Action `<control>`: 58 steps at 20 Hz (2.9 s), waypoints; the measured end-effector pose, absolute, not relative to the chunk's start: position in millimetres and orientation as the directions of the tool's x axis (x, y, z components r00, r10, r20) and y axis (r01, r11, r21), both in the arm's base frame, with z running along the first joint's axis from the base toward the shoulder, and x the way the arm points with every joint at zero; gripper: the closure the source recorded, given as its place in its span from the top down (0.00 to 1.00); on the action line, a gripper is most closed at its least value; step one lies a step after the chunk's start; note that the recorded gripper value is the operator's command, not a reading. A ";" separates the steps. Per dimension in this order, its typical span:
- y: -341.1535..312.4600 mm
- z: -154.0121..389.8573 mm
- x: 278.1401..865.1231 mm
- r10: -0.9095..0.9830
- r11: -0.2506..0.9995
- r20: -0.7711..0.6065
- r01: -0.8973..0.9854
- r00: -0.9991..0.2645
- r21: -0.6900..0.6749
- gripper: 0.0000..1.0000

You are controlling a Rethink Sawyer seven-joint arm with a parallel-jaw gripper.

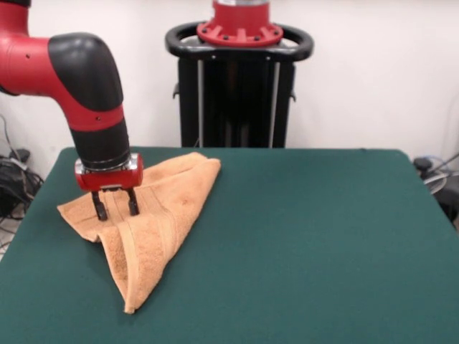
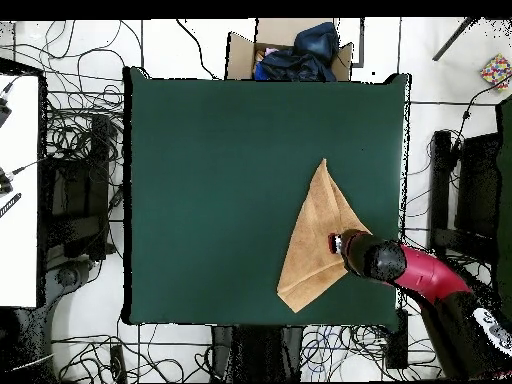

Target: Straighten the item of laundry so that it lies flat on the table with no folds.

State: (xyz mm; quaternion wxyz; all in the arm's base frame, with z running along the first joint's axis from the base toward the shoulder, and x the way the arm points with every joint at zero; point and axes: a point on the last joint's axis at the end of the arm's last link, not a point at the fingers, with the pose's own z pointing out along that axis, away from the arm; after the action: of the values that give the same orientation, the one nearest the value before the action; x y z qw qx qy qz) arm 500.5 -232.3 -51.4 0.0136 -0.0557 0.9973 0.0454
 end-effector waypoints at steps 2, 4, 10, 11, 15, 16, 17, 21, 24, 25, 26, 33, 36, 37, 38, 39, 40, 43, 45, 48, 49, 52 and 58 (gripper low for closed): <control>-232.3 -51.4 500.5 -0.110 0.990 -0.032 -0.112 -0.993 0.089 1.00; -232.4 -51.4 500.5 -0.110 0.990 -0.032 -0.112 -0.993 0.089 1.00; -231.5 -51.4 500.8 -0.111 0.989 -0.032 -0.114 -0.993 0.091 0.00; -231.6 -51.4 500.8 -0.111 0.989 -0.032 -0.113 -0.993 0.091 0.00; -231.6 -51.4 500.8 -0.111 0.989 -0.032 -0.113 -0.993 0.091 0.00; -231.6 -51.4 500.9 -0.111 0.989 -0.032 -0.114 -0.993 0.091 0.00; -231.6 -51.4 500.8 -0.111 0.989 -0.032 -0.113 -0.993 0.091 0.00; -231.5 -51.4 500.8 -0.111 0.989 -0.032 -0.114 -0.993 0.091 0.00; -231.6 -51.4 500.8 -0.111 0.989 -0.031 -0.114 -0.993 0.091 0.00; -231.6 -51.3 500.9 -0.111 0.989 -0.030 -0.113 -0.993 0.092 0.00; -231.7 -51.2 500.9 -0.111 0.989 -0.030 -0.113 -0.993 0.092 0.00; -233.5 -46.7 501.4 -0.115 0.989 -0.020 -0.117 -0.993 0.090 0.00; -240.5 -34.0 502.4 -0.119 0.990 0.002 -0.118 -0.993 0.081 0.00; -243.1 -29.1 502.9 -0.120 0.990 0.010 -0.118 -0.993 0.077 0.00; -247.7 -20.1 503.8 -0.118 0.991 0.025 -0.116 -0.993 0.072 0.00; -253.2 -7.9 505.5 -0.115 0.992 0.043 -0.112 -0.992 0.066 0.00; -258.2 3.8 507.3 -0.111 0.992 0.058 -0.107 -0.992 0.060 0.00; -270.0 35.4 511.6 -0.093 0.995 0.093 -0.089 -0.991 0.046 0.00; -276.4 56.0 514.0 -0.081 0.996 0.112 -0.078 -0.990 0.036 0.00; -283.7 82.8 517.3 -0.065 0.998 0.130 -0.063 -0.989 0.022 0.00; -285.6 90.1 518.4 -0.060 0.998 0.132 -0.059 -0.989 0.017 0.00; -290.0 105.9 521.6 -0.053 0.999 0.126 -0.053 -0.991 0.000 0.00; -293.7 122.1 527.0 -0.050 0.998 0.107 -0.054 -0.993 -0.027 0.00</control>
State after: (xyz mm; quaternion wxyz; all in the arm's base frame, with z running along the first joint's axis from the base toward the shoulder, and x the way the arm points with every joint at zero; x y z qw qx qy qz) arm 527.0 -293.7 122.1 -0.0532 -0.0260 0.9981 -0.0148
